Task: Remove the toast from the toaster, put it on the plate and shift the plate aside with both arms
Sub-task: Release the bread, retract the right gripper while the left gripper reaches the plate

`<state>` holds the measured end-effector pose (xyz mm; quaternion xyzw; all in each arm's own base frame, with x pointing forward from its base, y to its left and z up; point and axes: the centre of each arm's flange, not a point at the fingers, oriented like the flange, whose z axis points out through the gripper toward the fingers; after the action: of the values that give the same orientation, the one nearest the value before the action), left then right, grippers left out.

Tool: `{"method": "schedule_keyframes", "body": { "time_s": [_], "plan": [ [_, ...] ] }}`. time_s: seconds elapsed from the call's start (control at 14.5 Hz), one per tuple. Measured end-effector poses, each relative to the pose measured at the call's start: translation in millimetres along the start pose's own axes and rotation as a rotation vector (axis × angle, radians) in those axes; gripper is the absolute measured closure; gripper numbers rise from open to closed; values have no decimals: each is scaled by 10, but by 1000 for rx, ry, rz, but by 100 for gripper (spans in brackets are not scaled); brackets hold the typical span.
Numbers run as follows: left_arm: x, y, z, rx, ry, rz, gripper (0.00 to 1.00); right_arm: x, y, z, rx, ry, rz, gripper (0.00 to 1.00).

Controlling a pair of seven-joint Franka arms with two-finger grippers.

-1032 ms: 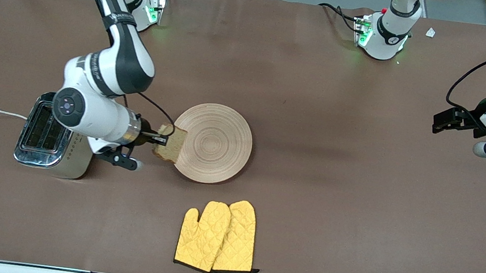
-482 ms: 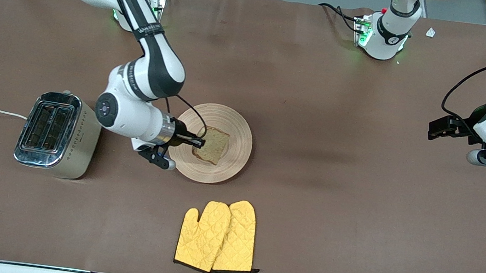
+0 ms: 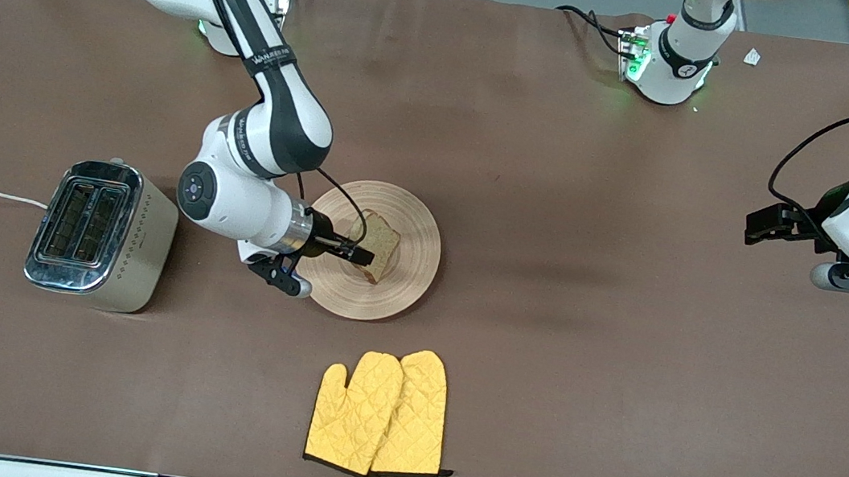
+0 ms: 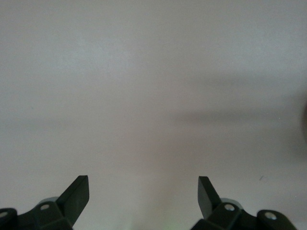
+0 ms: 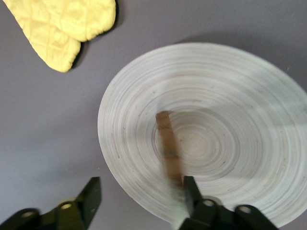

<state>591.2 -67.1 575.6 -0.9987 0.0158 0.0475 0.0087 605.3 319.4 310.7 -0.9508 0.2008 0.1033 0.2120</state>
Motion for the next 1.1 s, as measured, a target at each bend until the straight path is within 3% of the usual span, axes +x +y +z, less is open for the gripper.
{"method": "schedule_keyframes", "body": {
  "time_s": [0.14,0.34,0.69,1.1],
  "plan": [
    [4,36,17,-2,-2,6,0,87,56,-172,-25,29,-17,0],
    [34,145,66,-19,-2,22,0,169,127,-610,-104,89,-70,0],
    [260,329,358,-174,-5,21,0,455,448,-1511,-212,149,-103,0],
    [681,1139,1170,-383,35,64,0,721,1202,-2621,-233,205,-168,0]
  ]
}}
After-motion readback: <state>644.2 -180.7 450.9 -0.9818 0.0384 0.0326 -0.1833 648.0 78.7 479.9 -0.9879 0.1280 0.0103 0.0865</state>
